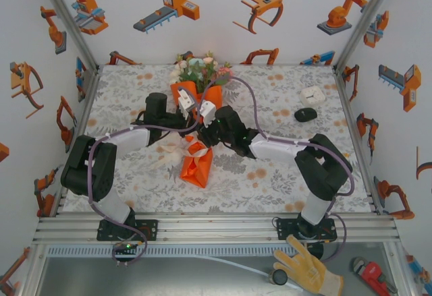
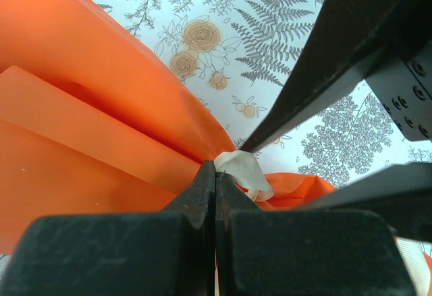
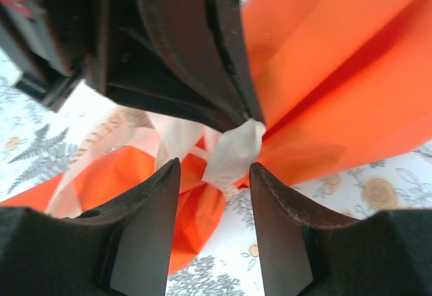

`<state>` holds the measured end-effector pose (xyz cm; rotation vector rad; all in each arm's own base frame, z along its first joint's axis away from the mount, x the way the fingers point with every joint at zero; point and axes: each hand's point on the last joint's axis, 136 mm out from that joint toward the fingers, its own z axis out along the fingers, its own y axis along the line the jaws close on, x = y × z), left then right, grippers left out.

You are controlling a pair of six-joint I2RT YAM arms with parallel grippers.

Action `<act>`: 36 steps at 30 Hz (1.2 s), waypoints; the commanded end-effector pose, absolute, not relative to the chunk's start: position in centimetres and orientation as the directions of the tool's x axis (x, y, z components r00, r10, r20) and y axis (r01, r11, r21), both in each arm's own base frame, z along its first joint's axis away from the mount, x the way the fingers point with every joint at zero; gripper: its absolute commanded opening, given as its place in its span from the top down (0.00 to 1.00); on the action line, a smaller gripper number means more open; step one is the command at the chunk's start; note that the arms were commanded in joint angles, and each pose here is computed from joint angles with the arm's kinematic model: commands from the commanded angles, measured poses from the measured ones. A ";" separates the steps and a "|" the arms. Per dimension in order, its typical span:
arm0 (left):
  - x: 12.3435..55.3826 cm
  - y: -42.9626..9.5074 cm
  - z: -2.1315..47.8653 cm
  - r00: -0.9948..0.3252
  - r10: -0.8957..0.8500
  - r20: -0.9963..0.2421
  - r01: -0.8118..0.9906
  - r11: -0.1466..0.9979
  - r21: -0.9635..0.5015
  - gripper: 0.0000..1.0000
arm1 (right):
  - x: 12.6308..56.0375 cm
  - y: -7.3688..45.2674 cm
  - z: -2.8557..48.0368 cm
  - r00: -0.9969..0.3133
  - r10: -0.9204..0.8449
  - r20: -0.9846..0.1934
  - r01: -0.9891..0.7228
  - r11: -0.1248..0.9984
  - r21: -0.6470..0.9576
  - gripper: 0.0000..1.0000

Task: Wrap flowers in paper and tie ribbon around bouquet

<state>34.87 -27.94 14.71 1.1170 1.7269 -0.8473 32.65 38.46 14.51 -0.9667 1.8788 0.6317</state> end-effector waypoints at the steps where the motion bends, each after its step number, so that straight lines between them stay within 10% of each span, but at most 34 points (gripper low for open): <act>1: 35.3 -28.1 17.0 -0.164 0.298 -0.940 0.931 0.363 -0.047 1.00 | 32.2 38.5 17.3 -0.392 -0.279 -0.876 -0.820 0.539 0.195 0.54; 18: 35.8 -28.1 17.1 -0.165 0.295 -0.941 0.926 0.374 -0.045 1.00 | 31.1 36.9 15.7 -0.652 -0.281 -0.704 -0.690 0.606 0.397 0.57; 31: 35.8 -28.1 17.0 -0.171 0.294 -0.941 0.926 0.374 -0.051 1.00 | 29.9 37.1 15.1 -0.737 -0.152 -0.659 -0.598 0.600 0.531 0.75; 36: 35.8 -28.1 16.8 -0.174 0.296 -0.939 0.925 0.376 -0.053 1.00 | 30.5 37.6 15.8 -0.726 -0.142 -0.673 -0.605 0.595 0.528 0.97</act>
